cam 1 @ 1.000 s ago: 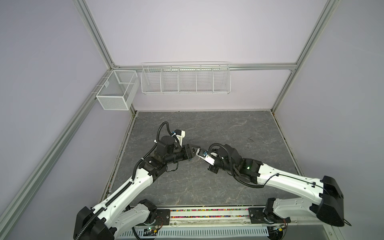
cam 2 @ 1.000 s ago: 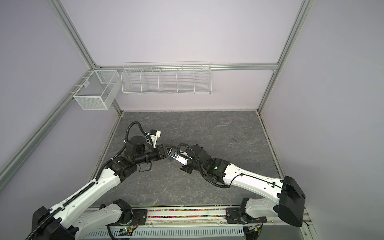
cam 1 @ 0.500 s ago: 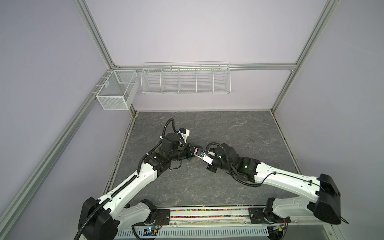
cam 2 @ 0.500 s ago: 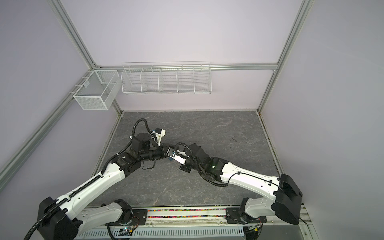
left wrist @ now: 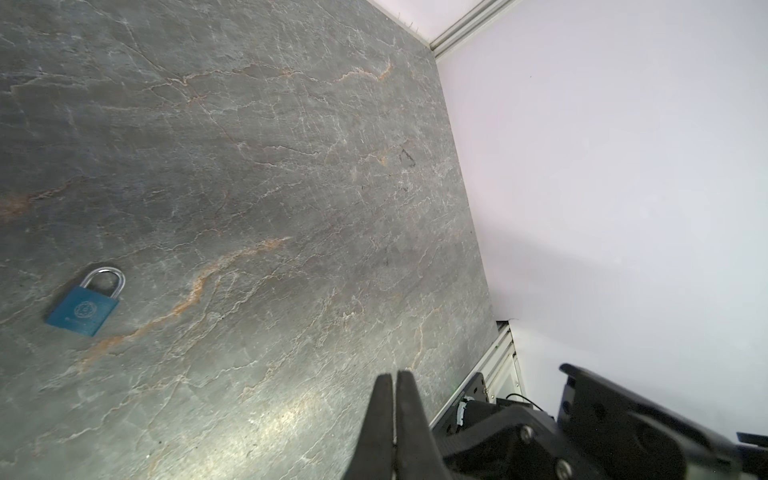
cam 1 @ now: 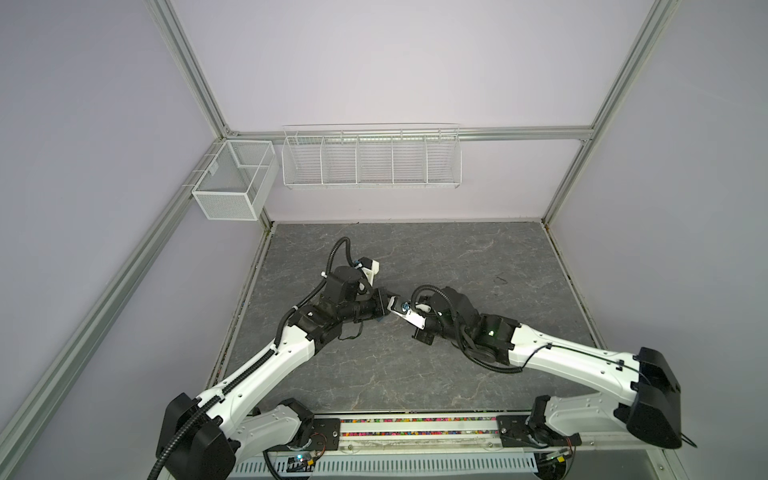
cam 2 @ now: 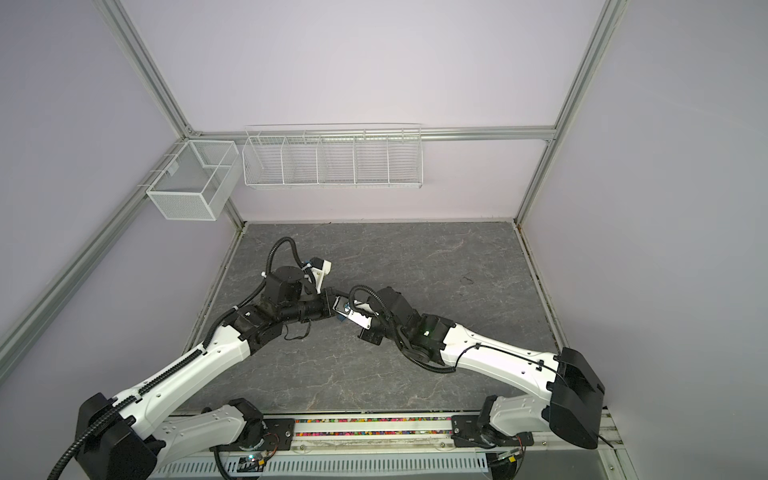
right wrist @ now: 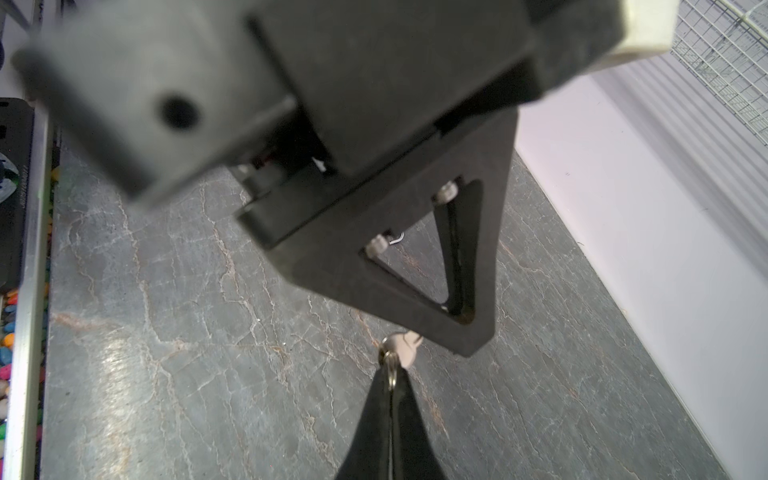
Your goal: Unlock with the key
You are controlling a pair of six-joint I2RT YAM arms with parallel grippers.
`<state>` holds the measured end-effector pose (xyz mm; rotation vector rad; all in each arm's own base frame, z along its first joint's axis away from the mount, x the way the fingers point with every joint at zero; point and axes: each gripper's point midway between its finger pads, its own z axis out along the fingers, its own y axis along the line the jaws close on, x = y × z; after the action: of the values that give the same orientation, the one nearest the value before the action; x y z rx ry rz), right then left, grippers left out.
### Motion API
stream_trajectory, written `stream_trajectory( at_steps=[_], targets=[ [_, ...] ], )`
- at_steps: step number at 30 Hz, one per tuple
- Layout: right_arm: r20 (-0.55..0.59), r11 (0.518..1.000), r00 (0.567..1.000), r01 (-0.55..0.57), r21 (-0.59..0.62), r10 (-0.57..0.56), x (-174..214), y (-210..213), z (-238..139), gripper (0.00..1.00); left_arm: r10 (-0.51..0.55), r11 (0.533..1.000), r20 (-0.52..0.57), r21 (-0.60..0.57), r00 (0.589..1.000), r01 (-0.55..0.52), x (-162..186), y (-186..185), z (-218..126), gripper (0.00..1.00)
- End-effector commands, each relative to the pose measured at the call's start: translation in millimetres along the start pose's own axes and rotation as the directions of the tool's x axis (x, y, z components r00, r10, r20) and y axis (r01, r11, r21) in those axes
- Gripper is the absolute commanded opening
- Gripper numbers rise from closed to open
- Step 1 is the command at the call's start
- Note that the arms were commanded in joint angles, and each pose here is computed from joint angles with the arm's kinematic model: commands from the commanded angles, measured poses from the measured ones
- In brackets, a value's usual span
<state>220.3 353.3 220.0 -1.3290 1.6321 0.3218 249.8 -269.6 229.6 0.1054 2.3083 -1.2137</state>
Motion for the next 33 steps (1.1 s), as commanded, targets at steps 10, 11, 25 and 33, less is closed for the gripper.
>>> stream_trajectory(
  at_steps=[10,11,25,33],
  targets=[
    [0.011,0.999,1.000,0.003,0.033,-0.003,-10.2,-10.2,-5.0,0.14,0.023,0.999,0.049,-0.027,0.999,-0.022,-13.6,-2.3,-2.8,0.00],
    [0.010,0.999,1.000,-0.002,0.032,0.001,-10.4,-10.0,-5.2,0.22,0.023,0.999,0.056,-0.035,0.998,-0.022,-14.7,-1.1,-3.3,0.00],
    [0.099,0.929,0.924,-0.365,-0.055,0.369,-17.5,-27.2,-57.3,0.64,0.221,0.975,0.284,-0.049,0.933,-0.216,-65.9,-22.5,-16.4,0.00],
    [0.073,0.594,0.627,-0.686,-0.420,0.776,-35.6,-56.6,-75.3,0.67,0.379,0.883,0.407,0.109,0.831,-0.456,-78.5,-75.7,-27.3,0.00]
  ],
)
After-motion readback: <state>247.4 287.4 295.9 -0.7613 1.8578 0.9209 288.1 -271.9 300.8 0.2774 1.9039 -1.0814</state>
